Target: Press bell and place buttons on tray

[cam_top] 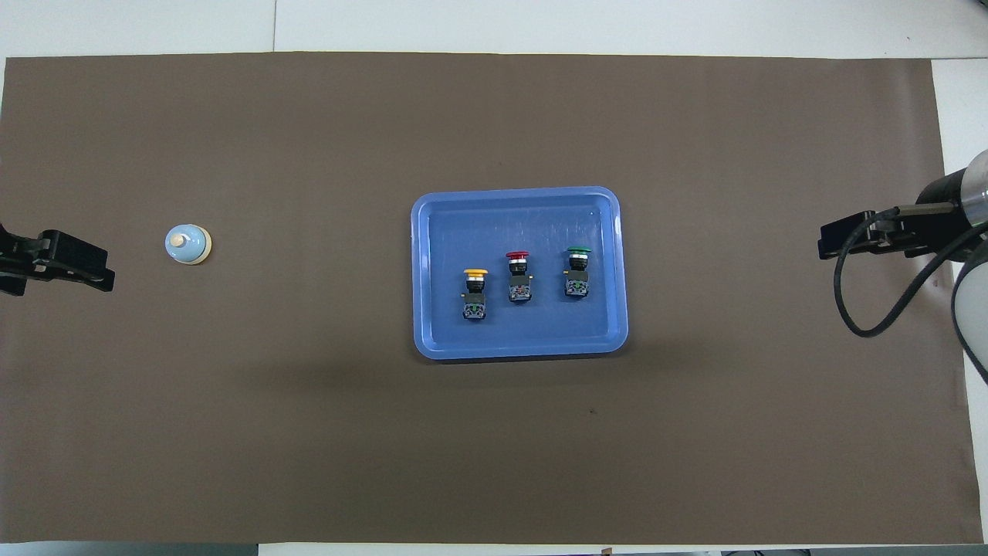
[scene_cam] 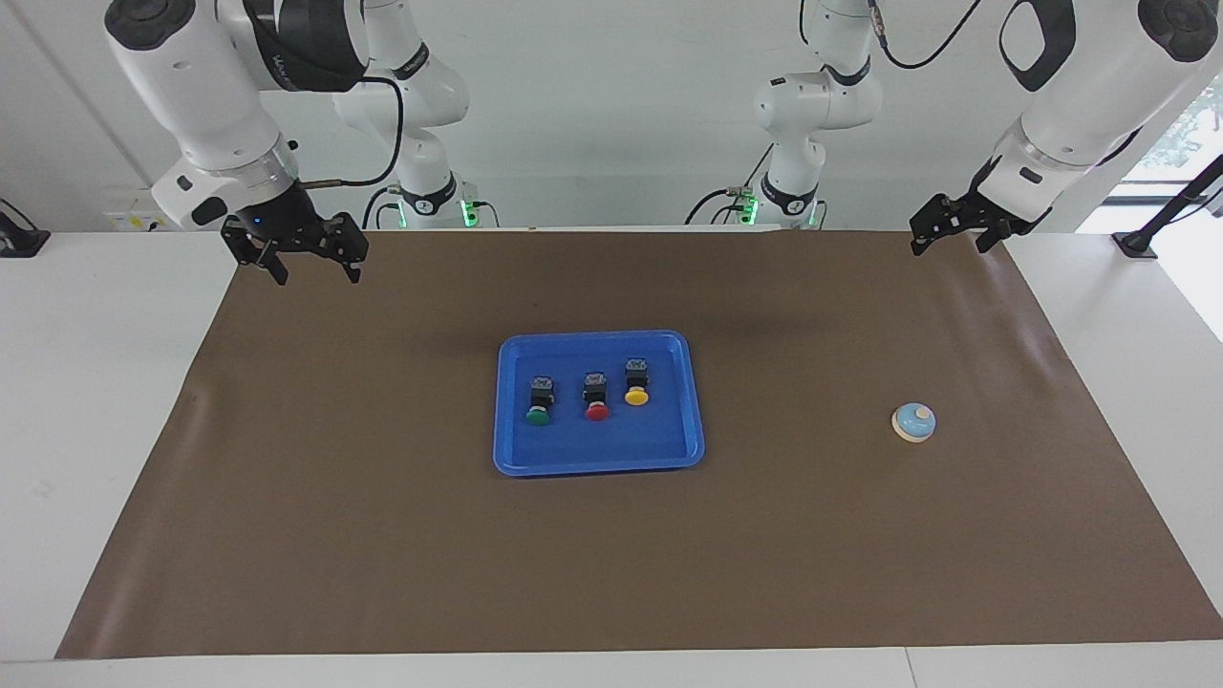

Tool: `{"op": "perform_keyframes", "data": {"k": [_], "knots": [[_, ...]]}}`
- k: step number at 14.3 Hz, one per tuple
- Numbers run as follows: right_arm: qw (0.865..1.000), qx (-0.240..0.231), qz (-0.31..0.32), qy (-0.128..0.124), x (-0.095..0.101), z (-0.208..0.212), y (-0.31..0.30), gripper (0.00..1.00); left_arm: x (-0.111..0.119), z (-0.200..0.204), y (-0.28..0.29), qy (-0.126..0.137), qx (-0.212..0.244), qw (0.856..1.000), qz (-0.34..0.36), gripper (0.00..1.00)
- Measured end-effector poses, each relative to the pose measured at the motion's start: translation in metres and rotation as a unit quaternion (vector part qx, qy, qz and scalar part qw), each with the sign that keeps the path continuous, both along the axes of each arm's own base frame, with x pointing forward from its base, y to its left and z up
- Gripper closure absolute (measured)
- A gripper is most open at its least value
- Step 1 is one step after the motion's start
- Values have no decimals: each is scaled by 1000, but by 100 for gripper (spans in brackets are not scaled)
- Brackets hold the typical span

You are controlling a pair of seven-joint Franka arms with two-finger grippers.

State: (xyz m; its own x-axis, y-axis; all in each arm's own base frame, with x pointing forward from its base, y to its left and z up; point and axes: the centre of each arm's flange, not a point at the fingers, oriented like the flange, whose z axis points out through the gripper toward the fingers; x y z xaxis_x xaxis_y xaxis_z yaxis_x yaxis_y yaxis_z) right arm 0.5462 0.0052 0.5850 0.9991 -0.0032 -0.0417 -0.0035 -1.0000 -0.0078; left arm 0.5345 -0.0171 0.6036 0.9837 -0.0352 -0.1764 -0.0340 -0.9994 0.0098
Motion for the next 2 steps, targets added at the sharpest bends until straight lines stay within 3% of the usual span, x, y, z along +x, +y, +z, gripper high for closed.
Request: {"op": "perform_keyframes", "data": {"k": [2], "knots": [[1000, 0, 0, 1, 0, -1, 0, 0, 0, 0, -1, 0, 0, 1000, 0, 0]]}}
